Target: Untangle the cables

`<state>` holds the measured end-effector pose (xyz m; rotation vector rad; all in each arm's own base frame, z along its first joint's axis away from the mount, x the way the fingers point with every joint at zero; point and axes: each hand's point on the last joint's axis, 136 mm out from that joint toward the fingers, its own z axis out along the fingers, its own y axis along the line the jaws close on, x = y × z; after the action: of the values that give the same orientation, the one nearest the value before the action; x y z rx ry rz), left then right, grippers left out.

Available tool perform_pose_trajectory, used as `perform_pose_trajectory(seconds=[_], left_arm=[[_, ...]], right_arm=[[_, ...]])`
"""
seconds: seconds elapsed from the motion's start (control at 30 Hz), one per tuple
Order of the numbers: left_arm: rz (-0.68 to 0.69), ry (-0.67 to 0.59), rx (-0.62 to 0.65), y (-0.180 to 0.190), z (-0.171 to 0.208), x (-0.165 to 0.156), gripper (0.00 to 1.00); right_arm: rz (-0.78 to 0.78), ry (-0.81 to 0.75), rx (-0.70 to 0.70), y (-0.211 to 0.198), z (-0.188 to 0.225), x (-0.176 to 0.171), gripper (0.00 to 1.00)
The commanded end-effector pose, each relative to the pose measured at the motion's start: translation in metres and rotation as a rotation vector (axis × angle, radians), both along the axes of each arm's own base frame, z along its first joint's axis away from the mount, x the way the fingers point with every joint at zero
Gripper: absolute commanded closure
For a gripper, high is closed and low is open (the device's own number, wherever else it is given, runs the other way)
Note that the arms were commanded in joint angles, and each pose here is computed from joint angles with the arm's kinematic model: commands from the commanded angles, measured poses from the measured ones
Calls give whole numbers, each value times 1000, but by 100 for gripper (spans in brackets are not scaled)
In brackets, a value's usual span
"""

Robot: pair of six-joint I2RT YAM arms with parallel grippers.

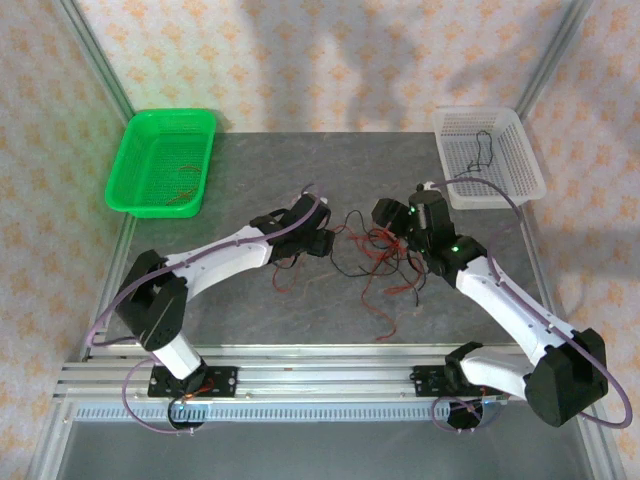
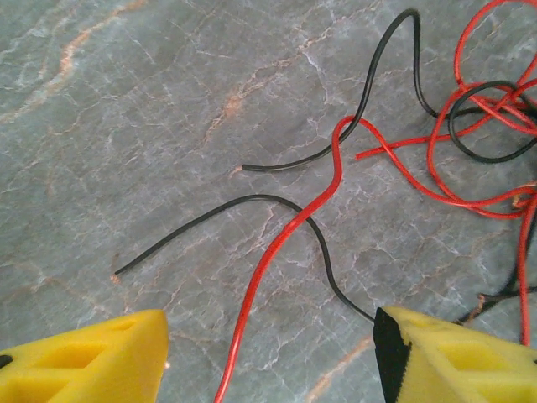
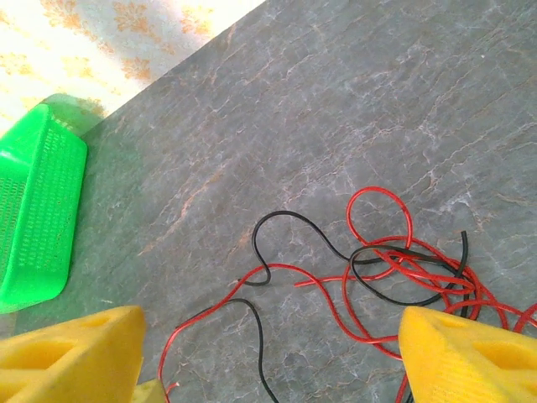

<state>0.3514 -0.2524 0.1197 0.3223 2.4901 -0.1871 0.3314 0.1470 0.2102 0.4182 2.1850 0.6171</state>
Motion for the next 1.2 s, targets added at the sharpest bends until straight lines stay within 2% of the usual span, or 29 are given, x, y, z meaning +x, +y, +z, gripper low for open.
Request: perform_pose_trajectory(seconds=[0.0,0.07,0.3,0.43,0.5,0.67,0.87,1.0,1.17], left_arm=[[-27,-48,22,-8,2,20,33],[-30,-49,36,-12,-5,26,34],[48,-121,138,0,-13,49,50],[34,-134,146,-2,-16,52,72],[24,-132,144,-4,-16,52,100],[17,-158,138,-7,0,46,100],[7,-235,45,-16,60,32,100],[10,-283,-22,-13,96,17,100],[15,-313,-85,-6,119,2,100]], right_arm=[[-23,-9,-35,-9,6,-1,21],[-23,-8,-37,-10,5,-2,21],[-26,-3,-40,-11,3,-3,21],[-25,-1,-40,-10,1,-2,21],[-16,2,-32,-7,0,-1,21],[22,16,30,8,-9,5,21],[71,96,122,41,-41,31,21],[81,144,142,59,-67,55,30],[101,223,113,76,-108,80,42]])
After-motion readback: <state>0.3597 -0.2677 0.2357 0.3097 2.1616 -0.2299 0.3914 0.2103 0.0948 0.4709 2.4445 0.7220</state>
